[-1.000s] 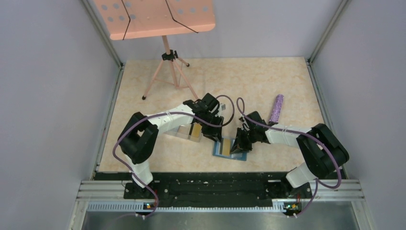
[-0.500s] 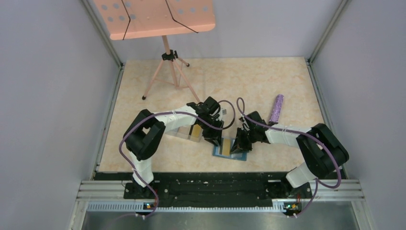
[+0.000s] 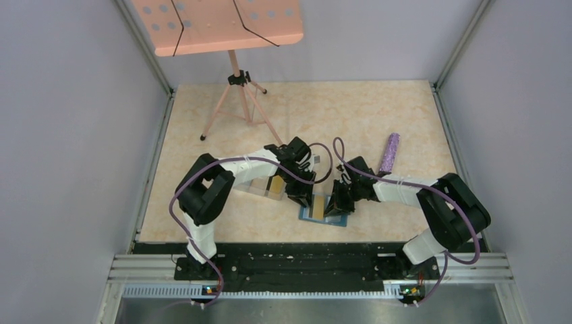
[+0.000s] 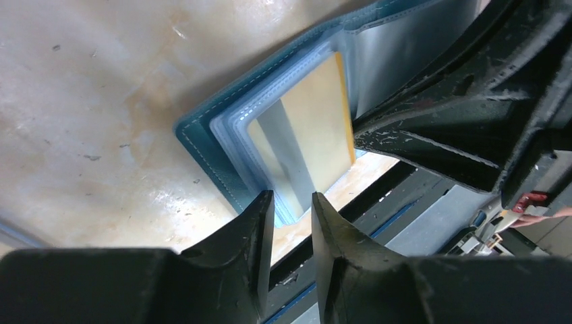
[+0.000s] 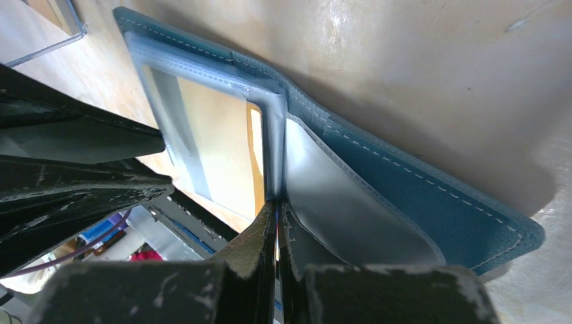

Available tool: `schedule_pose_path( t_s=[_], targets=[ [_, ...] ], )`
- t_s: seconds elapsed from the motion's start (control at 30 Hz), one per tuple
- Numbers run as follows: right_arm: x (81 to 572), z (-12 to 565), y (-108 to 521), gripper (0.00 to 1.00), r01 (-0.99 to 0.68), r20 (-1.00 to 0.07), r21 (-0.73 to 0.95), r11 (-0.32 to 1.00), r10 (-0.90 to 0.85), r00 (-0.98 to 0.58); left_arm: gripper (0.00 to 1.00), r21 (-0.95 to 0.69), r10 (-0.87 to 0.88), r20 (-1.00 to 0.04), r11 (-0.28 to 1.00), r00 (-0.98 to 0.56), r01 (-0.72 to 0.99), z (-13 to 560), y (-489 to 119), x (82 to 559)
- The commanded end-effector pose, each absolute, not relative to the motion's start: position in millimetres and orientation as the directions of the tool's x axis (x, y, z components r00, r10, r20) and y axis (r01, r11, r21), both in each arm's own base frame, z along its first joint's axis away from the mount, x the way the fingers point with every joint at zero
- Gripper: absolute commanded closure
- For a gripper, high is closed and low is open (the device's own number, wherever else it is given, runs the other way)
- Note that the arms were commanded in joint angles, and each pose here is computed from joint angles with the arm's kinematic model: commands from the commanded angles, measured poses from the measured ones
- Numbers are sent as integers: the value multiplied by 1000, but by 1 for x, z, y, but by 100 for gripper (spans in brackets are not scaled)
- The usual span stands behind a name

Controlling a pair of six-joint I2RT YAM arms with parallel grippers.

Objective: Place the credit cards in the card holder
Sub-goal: Turn over the card holder.

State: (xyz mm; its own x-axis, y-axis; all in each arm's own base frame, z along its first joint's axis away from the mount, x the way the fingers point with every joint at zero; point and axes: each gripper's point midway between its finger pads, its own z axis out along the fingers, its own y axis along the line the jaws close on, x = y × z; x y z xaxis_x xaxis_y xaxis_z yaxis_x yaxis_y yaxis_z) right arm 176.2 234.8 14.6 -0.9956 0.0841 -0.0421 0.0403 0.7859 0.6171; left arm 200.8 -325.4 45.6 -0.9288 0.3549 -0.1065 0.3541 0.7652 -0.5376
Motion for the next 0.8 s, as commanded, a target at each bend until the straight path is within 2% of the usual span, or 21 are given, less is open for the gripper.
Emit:
schedule_pose_path(
  t_s=[0.0,0.1,0.17,0.27,0.37,0.5,0.77],
  targets=[
    [183,9,236,100,25,-74,588,808,85,-994,70,-579,390,-113,722,-914,380,44,-339,200],
    [182,8,236,100,28,-71,590,807,86,-994,78,-576,399,-119,718,-909,391,45,-340,199],
    [183,9,237,100,27,-72,592,805,87,-994,90,-576,401,-131,714,-907,399,50,-342,201],
    [185,10,238,100,28,-73,595,803,89,-993,94,-588,400,-153,698,-904,409,59,-345,201],
    [185,11,239,100,26,-73,597,801,86,-994,93,-608,394,-170,680,-903,411,68,-349,202],
    [185,11,239,100,28,-71,597,802,88,-994,80,-628,388,-180,662,-904,409,75,-353,201],
    [184,8,238,100,31,-65,591,806,86,-994,77,-662,379,-194,630,-905,406,82,-358,199]
  ],
)
